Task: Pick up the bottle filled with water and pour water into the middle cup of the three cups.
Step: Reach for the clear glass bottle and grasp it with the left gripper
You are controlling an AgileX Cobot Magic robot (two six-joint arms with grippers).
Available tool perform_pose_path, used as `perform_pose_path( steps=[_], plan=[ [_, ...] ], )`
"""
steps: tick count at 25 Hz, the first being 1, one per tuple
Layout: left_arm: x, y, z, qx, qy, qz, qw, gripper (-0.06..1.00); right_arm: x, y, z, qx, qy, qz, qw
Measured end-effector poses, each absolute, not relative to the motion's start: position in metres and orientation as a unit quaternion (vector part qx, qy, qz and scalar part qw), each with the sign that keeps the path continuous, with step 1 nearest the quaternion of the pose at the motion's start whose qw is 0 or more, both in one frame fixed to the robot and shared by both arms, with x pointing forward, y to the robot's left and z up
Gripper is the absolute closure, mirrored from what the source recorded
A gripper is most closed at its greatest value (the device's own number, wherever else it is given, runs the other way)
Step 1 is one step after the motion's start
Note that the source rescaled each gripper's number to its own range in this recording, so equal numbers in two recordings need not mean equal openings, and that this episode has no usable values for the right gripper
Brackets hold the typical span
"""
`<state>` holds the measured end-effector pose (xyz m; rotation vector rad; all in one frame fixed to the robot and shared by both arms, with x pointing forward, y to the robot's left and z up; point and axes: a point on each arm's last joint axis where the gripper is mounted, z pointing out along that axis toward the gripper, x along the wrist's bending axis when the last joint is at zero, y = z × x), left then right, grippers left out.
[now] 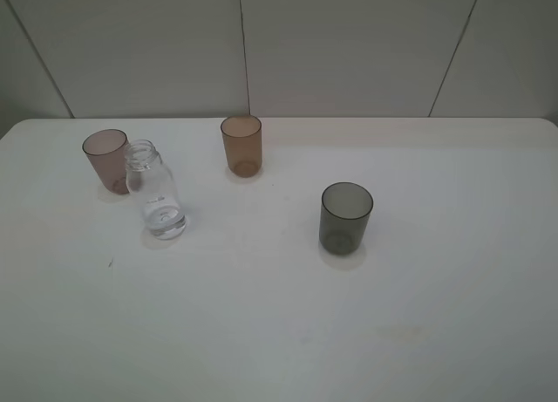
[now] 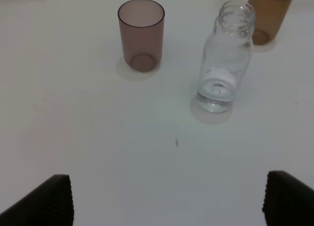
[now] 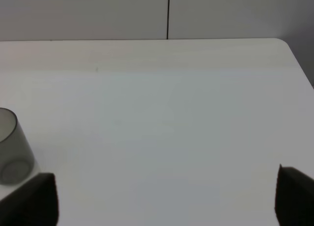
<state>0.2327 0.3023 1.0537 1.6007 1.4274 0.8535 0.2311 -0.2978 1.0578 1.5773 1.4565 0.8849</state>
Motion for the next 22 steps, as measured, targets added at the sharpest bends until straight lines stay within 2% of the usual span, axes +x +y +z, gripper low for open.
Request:
perform_pose_path(
  steps=[6,12,16,22],
  plan=[
    [0.233,0.3,1.055,0.636,0.562,0.332,0.412,-0.06,0.231,-0.298,1.058,0.623,0.575,0.35,0.398],
    [0.254,0.29,1.081,0.608,0.517,0.348,0.492,-0.06,0.231,-0.298,1.058,0.623,0.575,0.35,0.398],
    [0.285,0.286,1.086,0.607,0.516,0.35,0.493,-0.06,0.231,-0.298,1.058,0.623,0.575,0.35,0.398],
    [0.338,0.274,1.053,0.635,0.532,0.314,0.465,-0.06,0.231,-0.298,1.058,0.623,0.575,0.35,0.398]
  ],
)
